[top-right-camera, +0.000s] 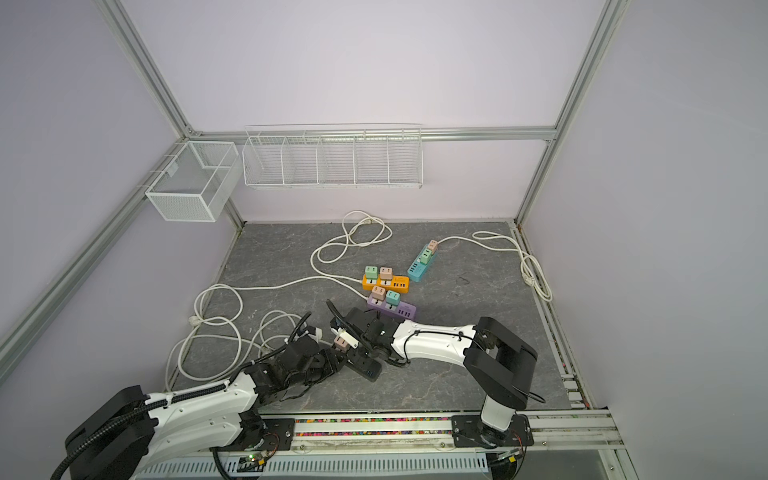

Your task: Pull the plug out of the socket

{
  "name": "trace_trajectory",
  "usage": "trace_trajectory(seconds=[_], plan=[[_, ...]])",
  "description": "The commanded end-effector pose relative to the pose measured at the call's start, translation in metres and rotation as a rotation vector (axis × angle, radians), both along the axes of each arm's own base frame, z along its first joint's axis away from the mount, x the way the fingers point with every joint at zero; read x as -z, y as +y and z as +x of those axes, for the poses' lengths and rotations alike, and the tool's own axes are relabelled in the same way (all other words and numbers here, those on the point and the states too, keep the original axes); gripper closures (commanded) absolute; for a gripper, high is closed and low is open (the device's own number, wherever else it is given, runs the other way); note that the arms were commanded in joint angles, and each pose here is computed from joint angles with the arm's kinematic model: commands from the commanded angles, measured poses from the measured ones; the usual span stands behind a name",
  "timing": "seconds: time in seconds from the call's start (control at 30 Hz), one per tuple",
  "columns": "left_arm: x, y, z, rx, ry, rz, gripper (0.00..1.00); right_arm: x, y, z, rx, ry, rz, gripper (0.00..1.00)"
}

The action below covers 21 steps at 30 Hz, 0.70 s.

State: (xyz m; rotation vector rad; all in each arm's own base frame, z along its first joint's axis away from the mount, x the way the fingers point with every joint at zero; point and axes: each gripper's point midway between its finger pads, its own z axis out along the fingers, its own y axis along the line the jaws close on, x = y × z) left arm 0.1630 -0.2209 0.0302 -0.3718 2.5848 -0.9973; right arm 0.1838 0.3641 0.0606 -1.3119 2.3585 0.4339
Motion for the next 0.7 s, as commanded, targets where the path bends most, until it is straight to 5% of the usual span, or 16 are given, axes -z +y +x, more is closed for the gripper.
trace_trajectory(seconds=[0.0,0.3,0.67], plan=[[0.048,0.042,-0.027,-0.016,0.129,0.205,0.60,-0.006,-0.004,0.004,0.010,-0.023,-0.008,0.91],[0.046,0.040,-0.027,-0.012,0.128,0.205,0.60,-0.014,0.000,-0.005,0.004,-0.059,0.010,0.93],[0.034,0.033,-0.020,-0.015,0.092,0.164,0.59,-0.068,-0.011,0.006,0.084,-0.002,0.211,0.93]])
